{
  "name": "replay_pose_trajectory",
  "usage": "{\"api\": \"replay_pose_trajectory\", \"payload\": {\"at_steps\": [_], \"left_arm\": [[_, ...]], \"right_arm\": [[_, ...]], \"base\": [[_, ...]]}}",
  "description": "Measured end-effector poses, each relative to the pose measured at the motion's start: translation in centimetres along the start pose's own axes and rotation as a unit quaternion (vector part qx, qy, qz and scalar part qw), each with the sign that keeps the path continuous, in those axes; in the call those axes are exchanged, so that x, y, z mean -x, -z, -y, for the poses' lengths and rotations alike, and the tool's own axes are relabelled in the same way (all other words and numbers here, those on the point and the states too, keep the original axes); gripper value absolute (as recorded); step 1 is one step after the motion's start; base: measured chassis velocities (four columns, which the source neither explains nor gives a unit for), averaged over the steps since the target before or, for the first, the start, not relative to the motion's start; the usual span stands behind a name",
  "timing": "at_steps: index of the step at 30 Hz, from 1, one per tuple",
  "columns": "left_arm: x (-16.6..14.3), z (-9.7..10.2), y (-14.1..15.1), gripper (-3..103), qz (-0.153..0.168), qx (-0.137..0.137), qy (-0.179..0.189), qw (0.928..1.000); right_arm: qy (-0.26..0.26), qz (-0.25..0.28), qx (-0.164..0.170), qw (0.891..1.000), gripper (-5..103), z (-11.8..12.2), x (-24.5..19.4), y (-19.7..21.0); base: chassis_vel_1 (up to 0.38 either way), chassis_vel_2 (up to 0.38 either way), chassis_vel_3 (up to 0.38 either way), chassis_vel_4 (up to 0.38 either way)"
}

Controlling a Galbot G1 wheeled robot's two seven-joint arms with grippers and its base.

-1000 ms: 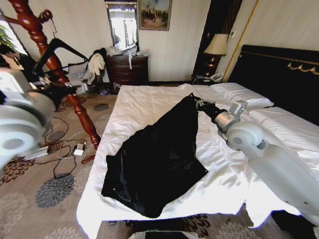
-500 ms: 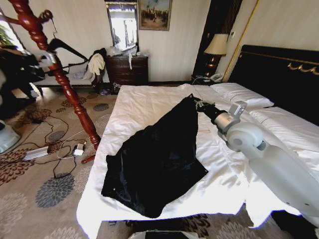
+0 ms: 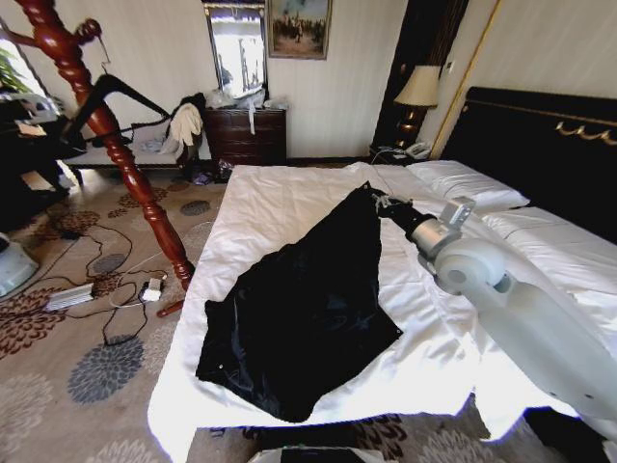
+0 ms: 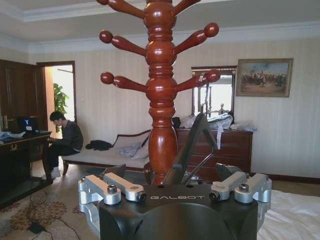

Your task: Pick up the clothes from the bed and hang them on the clothes hanger.

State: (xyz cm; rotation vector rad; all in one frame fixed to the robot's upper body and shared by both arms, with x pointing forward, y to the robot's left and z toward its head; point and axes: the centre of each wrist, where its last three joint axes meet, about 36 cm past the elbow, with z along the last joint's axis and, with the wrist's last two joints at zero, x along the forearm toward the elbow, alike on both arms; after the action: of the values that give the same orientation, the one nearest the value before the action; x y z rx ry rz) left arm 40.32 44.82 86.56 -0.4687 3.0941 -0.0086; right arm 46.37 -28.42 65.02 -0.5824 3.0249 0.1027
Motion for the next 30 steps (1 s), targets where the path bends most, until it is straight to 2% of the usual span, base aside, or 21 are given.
{"api": "replay_pose_trajectory", "payload": {"at_steps": [4, 6, 11, 17, 19, 20, 22, 23, 25, 27, 28, 30], "left_arm": [[0.6, -0.7, -0.1, 100, 0.004, -0.007, 0.002, 1.0000], [1.6, -1.9, -0.3, 100, 0.009, -0.017, 0.006, 0.9998], [2.8, -3.2, -0.7, 100, 0.019, -0.013, 0.002, 0.9997], [3.3, -3.1, -1.7, 100, 0.029, -0.021, -0.016, 0.9992], [2.8, -1.7, -2.5, 100, 0.028, -0.019, -0.036, 0.9988], [2.8, -1.7, -2.5, 100, 0.028, -0.019, -0.036, 0.9988], [2.2, 0.0, -3.6, 100, 0.031, -0.022, -0.061, 0.9974], [1.5, 1.8, -5.0, 100, 0.035, -0.025, -0.087, 0.9953], [1.3, 2.5, -5.6, 100, 0.039, -0.026, -0.097, 0.9941], [0.9, 4.6, -8.0, 100, 0.066, -0.028, -0.134, 0.9885], [0.9, 4.6, -8.0, 100, 0.066, -0.028, -0.134, 0.9885], [1.2, 5.8, -9.9, 100, 0.080, -0.024, -0.152, 0.9848]], "right_arm": [[0.004, -0.001, 0.003, 1.000, 0, -0.1, 0.2, -0.1], [0.006, -0.001, 0.004, 1.000, 0, -0.2, 0.2, -0.2], [0.008, 0.001, 0.005, 1.000, 0, -0.4, 0.3, -0.1], [0.010, 0.001, 0.006, 1.000, 0, -0.6, 0.3, -0.1], [0.010, 0.001, 0.006, 1.000, 0, -0.6, 0.3, -0.1], [0.010, 0.001, 0.006, 1.000, 0, -0.6, 0.3, -0.1], [0.006, 0.000, 0.003, 1.000, 0, -0.4, 0.1, 0.0], [0.001, 0.000, 0.000, 1.000, 0, -0.2, -0.2, 0.1], [0.000, 0.000, 0.000, 1.000, 0, -0.1, -0.3, 0.1], [-0.001, -0.001, 0.000, 1.000, 0, -0.1, -0.3, 0.1], [-0.001, -0.001, 0.000, 1.000, 0, -0.1, -0.3, 0.1], [-0.001, 0.000, 0.002, 1.000, 0, -0.1, -0.3, 0.1]], "base": [[0.000, 0.000, 0.000, 0.000], [0.000, 0.000, 0.000, 0.000], [0.000, 0.000, 0.000, 0.000], [0.000, 0.000, 0.000, 0.000], [0.000, 0.000, 0.000, 0.000], [0.000, 0.000, 0.000, 0.000], [0.000, 0.000, 0.000, 0.000], [0.000, 0.000, 0.000, 0.000], [0.000, 0.000, 0.000, 0.000], [0.000, 0.000, 0.000, 0.000], [0.000, 0.000, 0.000, 0.000], [0.000, 0.000, 0.000, 0.000]]}}
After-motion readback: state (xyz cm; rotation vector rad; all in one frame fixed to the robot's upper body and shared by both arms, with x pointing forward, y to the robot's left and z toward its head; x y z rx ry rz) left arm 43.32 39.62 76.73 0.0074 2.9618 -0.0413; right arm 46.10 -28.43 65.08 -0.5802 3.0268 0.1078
